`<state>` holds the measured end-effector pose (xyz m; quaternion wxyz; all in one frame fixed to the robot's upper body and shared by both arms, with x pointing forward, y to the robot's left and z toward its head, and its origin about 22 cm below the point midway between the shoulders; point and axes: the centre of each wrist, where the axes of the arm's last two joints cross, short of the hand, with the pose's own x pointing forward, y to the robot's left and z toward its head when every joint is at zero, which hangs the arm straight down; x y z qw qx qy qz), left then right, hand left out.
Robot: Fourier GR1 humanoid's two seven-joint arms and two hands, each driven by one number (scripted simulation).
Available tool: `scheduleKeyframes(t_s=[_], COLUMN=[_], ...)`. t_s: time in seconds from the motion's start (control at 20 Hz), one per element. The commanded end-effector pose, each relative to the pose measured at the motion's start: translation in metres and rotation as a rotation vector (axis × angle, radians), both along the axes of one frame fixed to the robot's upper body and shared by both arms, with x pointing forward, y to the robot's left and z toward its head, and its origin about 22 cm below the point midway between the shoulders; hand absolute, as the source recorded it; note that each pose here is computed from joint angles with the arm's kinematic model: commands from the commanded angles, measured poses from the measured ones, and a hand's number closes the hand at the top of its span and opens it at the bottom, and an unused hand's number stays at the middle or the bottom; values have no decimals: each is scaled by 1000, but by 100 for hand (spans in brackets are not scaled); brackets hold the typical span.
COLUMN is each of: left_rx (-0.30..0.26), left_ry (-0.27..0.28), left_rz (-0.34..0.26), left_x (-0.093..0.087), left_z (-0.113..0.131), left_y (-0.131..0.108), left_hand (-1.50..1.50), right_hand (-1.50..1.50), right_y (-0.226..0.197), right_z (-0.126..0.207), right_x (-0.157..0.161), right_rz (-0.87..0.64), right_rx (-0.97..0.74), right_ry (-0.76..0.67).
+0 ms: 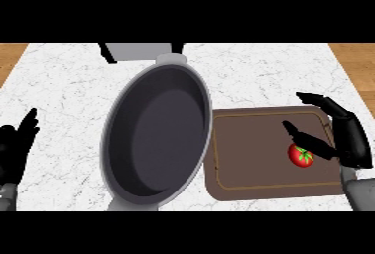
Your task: Pick the tomato from the tray and place it in the pot
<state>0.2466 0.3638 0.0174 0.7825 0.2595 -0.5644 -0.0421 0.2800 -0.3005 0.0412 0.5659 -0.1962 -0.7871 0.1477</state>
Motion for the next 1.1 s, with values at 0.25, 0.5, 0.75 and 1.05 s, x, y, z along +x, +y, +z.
scheduleKeyframes(t_s=[0.25, 0.5, 0.75, 1.05], left_rx=[-22, -5, -27, -37], left_ry=[63, 63, 76, 67], left_rz=[7, 6, 8, -20], left_x=[19, 16, 5, 14], left_z=[-2, 18, 4, 11], left_y=[-29, -21, -24, -33], left_hand=[0, 0, 0, 0], right_hand=[-150, -150, -150, -150], right_y=[-9, -16, -10, 6], right_z=[15, 56, 94, 124], right_x=[-90, -92, -102, -101], right_rz=[-67, -137, -102, -7], right_rx=[-233, -495, -689, -795], right_ry=[-89, 109, 313, 594])
